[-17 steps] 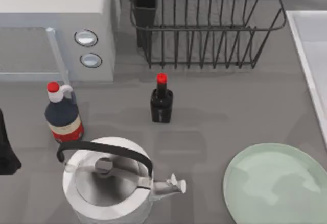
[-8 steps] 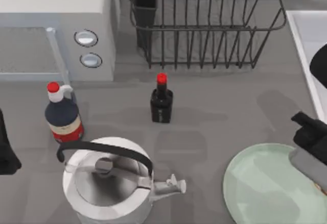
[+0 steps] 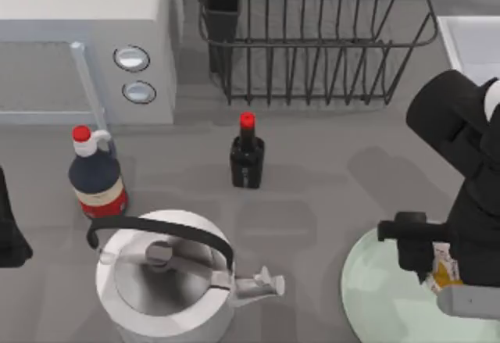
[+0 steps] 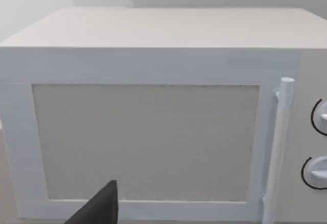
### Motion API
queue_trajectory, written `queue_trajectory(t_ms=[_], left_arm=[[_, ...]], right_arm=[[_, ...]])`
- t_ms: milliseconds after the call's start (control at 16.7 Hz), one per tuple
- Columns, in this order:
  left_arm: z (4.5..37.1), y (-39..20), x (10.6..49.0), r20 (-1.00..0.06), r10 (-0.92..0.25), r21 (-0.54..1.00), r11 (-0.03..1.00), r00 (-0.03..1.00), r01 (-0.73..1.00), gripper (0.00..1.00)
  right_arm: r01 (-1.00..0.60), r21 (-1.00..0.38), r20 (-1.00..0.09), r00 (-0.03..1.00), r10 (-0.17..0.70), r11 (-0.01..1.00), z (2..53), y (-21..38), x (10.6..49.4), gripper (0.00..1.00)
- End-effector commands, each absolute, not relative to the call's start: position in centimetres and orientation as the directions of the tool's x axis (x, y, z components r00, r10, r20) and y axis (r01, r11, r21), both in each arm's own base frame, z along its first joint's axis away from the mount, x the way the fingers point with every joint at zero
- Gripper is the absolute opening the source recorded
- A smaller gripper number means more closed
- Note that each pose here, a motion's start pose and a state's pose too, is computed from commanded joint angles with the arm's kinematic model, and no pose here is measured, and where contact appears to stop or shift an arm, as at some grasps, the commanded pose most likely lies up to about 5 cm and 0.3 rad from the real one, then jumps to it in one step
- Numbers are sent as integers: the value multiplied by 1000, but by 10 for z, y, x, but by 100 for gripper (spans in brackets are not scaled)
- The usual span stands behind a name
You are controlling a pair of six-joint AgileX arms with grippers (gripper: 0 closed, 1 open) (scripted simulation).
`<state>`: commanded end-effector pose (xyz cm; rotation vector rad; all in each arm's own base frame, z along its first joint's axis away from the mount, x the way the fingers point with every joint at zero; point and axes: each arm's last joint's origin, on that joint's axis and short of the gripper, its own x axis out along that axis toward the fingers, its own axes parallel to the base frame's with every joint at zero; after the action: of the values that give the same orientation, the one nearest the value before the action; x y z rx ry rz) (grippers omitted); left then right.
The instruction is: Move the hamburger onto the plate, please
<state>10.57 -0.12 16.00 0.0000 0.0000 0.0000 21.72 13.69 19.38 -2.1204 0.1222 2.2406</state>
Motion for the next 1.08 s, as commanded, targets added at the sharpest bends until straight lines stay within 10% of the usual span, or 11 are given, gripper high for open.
queue_trajectory(t_ms=[1080], left_arm=[[160, -1, 106, 0, 0, 0, 1000, 1000, 0, 100]], right_arm=[[-13, 8, -999, -36, -7, -1000, 150, 142, 216, 0]])
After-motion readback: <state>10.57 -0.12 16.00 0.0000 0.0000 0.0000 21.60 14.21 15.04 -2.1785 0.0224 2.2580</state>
